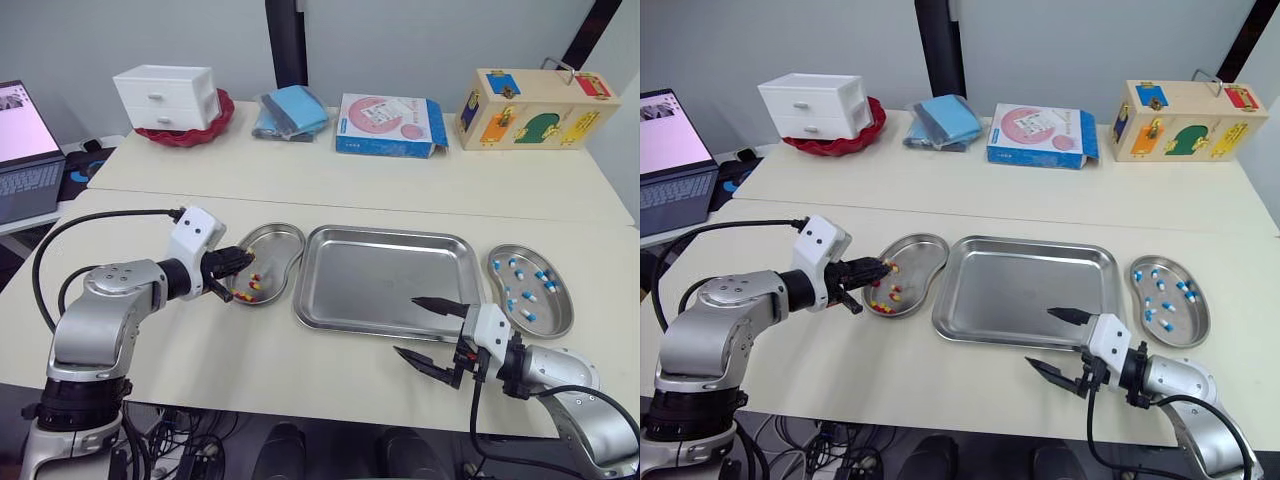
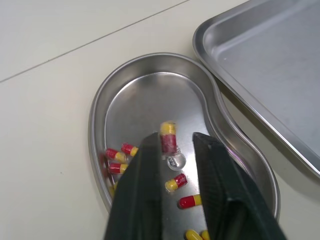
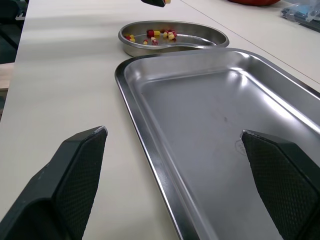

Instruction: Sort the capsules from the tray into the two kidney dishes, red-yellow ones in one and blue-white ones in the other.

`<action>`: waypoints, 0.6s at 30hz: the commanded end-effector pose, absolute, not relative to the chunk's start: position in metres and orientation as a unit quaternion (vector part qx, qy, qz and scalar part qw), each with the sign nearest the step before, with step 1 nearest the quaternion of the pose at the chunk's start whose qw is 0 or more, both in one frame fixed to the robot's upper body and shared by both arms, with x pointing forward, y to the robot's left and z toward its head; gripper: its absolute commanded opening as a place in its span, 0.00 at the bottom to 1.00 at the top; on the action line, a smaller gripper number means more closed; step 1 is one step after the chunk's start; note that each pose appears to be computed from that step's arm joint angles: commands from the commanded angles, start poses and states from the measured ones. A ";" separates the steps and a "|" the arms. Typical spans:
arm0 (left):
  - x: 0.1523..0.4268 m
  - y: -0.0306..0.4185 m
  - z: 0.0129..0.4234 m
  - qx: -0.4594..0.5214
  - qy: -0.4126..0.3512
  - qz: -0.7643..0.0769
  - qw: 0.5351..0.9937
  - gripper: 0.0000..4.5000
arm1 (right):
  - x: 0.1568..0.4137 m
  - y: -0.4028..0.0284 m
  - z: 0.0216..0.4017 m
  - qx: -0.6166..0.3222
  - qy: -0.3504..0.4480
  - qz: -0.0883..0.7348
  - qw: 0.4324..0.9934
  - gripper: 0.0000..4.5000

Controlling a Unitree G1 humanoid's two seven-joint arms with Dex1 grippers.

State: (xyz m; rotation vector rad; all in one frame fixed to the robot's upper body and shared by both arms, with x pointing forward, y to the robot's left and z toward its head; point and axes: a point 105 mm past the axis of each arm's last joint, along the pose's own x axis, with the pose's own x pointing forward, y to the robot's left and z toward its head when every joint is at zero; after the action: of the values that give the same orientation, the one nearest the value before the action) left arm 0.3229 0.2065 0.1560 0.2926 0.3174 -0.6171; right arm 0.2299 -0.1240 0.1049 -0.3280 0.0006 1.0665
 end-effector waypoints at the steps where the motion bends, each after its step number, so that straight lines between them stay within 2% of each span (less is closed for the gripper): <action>1: 0.319 0.204 0.175 0.151 0.121 -0.320 0.927 0.47 | 0.230 -0.122 0.112 -0.155 -0.021 0.502 0.850 1.00; 8: 0.311 0.204 0.176 0.138 0.122 -0.343 0.921 0.98 | 0.231 -0.121 0.112 -0.154 -0.023 0.499 0.853 1.00; 14: 0.299 0.209 0.178 0.117 0.119 -0.374 0.912 0.99 | 0.233 -0.124 0.113 -0.165 -0.027 0.491 0.855 1.00; 18: 0.288 0.228 0.174 0.158 0.132 -0.365 0.908 0.99 | 0.234 -0.135 0.121 -0.174 -0.033 0.472 0.864 1.00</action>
State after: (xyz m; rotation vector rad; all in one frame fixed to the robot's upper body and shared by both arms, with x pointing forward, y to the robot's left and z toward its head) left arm 0.2908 0.2218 0.1580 0.2611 0.3308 -0.7626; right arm 0.2338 -0.1294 0.1071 -0.3345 -0.0193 1.0169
